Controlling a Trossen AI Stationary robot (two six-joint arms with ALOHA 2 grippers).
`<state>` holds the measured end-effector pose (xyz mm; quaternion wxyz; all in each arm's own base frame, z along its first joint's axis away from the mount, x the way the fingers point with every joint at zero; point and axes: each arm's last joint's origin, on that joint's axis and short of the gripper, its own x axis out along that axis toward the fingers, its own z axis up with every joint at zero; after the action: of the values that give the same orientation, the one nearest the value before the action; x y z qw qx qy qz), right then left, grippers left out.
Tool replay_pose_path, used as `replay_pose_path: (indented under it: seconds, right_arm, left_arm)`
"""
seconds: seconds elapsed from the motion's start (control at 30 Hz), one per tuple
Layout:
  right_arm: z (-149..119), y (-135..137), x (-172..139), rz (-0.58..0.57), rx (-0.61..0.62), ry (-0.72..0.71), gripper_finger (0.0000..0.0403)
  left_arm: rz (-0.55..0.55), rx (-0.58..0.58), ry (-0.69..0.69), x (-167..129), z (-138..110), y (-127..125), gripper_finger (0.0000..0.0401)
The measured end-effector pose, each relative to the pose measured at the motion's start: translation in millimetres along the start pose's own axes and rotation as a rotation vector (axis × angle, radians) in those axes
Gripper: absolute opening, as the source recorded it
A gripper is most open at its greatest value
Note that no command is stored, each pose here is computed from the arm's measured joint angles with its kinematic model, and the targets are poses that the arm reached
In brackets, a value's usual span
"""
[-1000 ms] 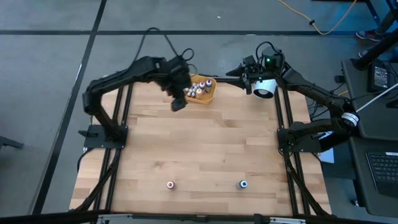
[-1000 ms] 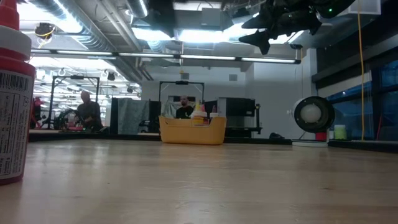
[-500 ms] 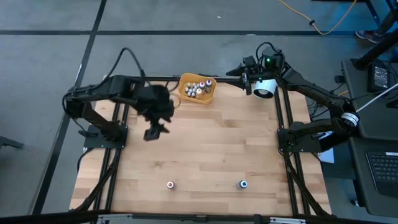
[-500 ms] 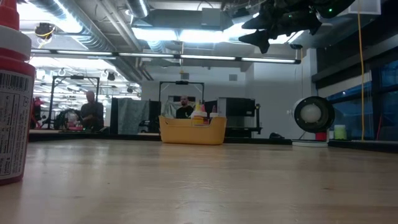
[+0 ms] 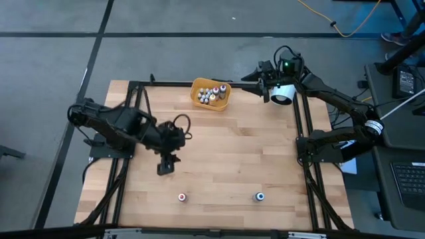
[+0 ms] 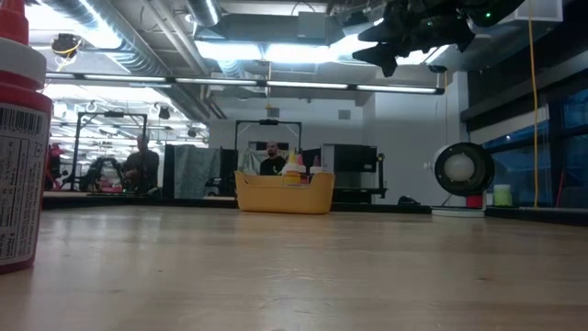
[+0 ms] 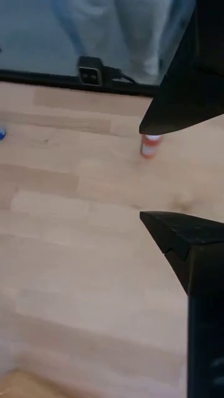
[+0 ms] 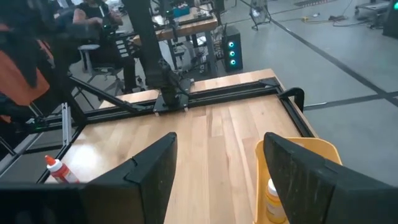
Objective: Pick & Place food coloring
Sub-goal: Put the large orange food coloring bottle into the bin
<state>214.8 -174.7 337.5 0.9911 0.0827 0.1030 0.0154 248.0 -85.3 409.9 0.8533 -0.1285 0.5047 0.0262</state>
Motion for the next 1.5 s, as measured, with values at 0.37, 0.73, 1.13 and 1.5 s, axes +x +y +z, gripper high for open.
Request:
replay_pose_path:
  seconds: [0.37, 0.73, 1.13, 1.5]
  right_arm:
    - [0, 0, 0, -0.005, -0.004, 0.000, 0.0240]
    - [-1, 0, 0, -0.005, -0.013, 0.010, 0.0240]
    - [-4, 0, 0, -0.005, 0.007, 0.035, 0.0240]
    - [-7, 0, 0, -0.005, 0.028, 0.058, 0.0240]
  left_arm:
    - [-0.032, -0.385, -0.067, 57, -29, -39, 0.0204]
    - [0.064, -0.537, -0.030, 82, -55, -42, 0.0260]
    - [0.153, -0.519, 0.031, 120, -57, -53, 0.0301]
    - [0.209, -0.480, 0.079, 144, -65, -63, 0.0301]
